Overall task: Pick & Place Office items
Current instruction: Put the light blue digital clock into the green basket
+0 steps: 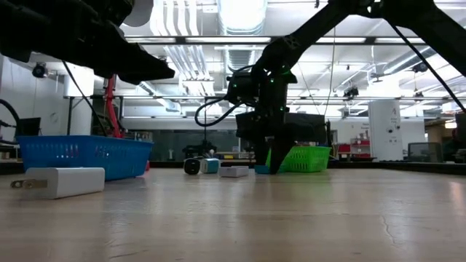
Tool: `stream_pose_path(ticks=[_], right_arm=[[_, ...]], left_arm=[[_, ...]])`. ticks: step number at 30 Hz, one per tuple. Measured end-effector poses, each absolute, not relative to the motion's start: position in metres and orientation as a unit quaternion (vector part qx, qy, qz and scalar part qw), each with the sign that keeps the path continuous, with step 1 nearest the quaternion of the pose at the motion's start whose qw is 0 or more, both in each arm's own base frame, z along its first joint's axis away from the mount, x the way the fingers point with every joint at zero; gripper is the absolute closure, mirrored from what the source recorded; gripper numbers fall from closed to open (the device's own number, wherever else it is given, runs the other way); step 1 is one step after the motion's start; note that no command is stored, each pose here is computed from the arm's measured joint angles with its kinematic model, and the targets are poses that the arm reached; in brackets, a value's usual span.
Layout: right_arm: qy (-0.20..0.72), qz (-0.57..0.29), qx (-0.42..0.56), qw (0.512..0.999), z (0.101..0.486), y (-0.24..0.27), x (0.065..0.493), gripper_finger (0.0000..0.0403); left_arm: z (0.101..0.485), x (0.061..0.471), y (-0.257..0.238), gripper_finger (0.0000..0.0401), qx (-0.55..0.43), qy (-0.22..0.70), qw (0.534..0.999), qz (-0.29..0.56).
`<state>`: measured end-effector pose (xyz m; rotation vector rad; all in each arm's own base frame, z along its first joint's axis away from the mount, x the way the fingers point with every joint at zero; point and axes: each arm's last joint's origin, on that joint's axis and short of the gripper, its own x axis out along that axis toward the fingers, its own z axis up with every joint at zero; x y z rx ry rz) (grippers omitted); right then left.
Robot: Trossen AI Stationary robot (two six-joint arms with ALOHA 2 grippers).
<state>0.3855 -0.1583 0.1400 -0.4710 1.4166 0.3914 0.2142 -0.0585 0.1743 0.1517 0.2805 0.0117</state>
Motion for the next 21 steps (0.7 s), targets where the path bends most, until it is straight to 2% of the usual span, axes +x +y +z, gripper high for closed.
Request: stream_pose_path(ticks=[2, 3, 21], right_arm=[[0.641, 0.176, -0.212, 0.716, 0.14, -0.158, 0.385, 0.026], [0.641, 0.176, -0.212, 0.716, 0.14, -0.158, 0.386, 0.0263], [0.648, 0.153, -0.208, 0.717, 0.14, -0.148, 0.39, 0.0263]], left_arm=[[0.174, 0.214, -0.059, 0.0192, 0.075, 0.14, 0.987, 0.006], [0.174, 0.214, -0.059, 0.0192, 0.075, 0.14, 0.987, 0.006], [0.174, 0.214, -0.058, 0.0192, 0.074, 0.139, 0.987, 0.006]])
